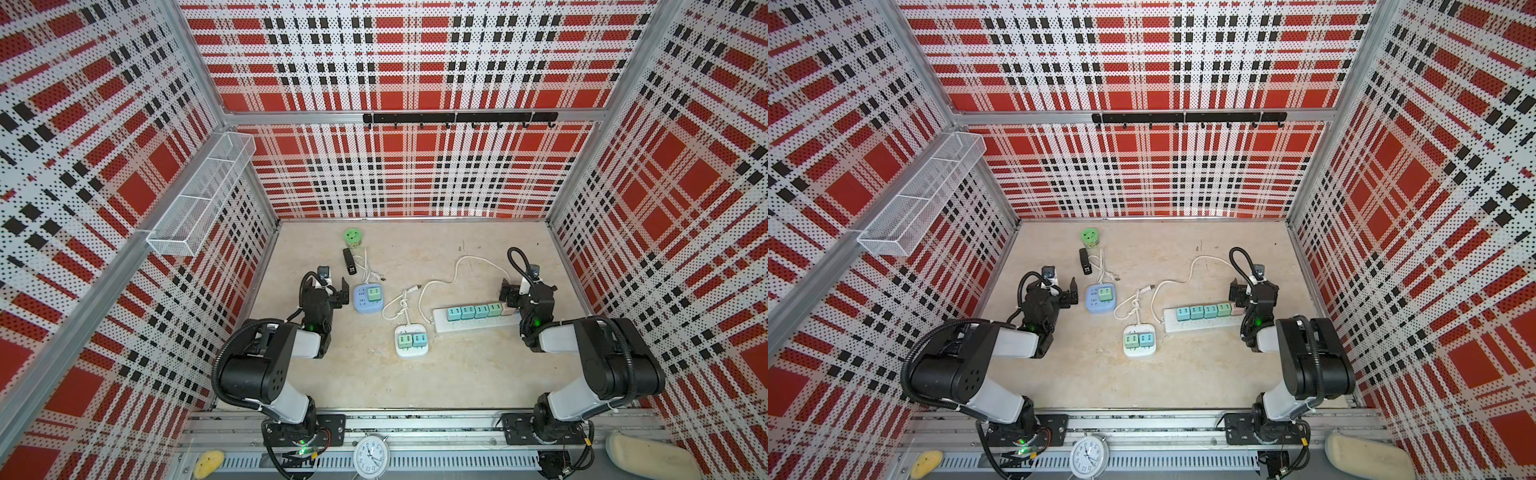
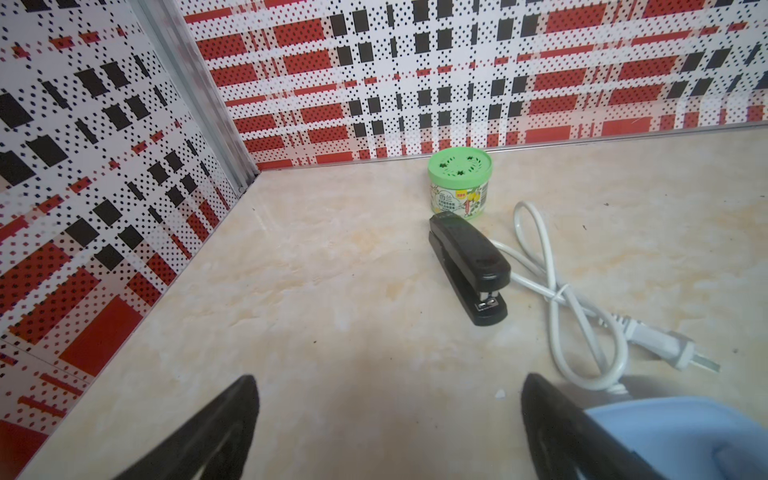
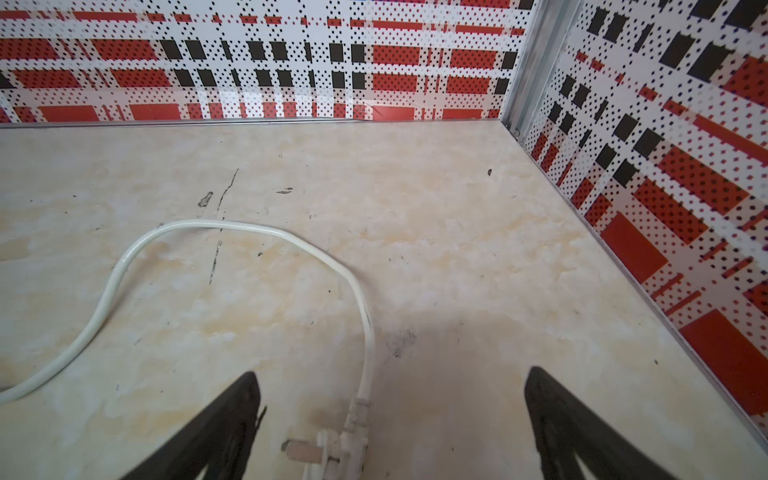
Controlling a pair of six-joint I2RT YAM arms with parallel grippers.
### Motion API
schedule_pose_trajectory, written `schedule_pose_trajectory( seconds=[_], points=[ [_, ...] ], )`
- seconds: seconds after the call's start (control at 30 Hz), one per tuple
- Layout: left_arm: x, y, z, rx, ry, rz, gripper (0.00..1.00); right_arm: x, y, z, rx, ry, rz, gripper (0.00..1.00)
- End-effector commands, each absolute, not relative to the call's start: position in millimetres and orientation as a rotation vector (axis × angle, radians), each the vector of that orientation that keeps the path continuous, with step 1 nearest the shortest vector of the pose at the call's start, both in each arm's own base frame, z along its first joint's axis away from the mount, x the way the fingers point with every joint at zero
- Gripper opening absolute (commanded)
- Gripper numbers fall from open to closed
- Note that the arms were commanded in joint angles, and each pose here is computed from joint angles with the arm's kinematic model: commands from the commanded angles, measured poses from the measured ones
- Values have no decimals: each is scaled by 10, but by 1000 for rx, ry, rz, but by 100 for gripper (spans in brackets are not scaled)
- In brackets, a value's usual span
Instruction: Insert the plug
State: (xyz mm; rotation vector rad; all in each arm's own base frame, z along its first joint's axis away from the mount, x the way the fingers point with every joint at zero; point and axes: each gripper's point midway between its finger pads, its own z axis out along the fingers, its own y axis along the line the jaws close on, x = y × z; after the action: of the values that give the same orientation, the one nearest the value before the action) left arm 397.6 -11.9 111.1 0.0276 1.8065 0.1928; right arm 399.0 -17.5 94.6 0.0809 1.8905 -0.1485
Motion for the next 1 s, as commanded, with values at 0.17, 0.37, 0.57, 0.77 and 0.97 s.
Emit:
schedule_pose_trajectory(
  seconds=[0.17, 0.37, 0.57, 0.77, 0.97],
  points=[
    [4042, -132, 1214, 23, 1772, 175, 99, 4061, -138, 1101, 55, 1822, -151, 100],
    [4045, -123, 1209, 21, 1775, 174, 99, 4061, -136, 1098, 54, 1822, -151, 100],
    [4048, -129, 1210, 22, 1776, 171, 99, 4061, -137, 1093, 53, 1824, -153, 100],
    [4047, -128, 1209, 22, 1776, 170, 99, 4062, -135, 1097, 53, 1822, -153, 100],
    [4047, -128, 1202, 22, 1779, 170, 99, 4062, -130, 1097, 52, 1823, -152, 100]
  ],
)
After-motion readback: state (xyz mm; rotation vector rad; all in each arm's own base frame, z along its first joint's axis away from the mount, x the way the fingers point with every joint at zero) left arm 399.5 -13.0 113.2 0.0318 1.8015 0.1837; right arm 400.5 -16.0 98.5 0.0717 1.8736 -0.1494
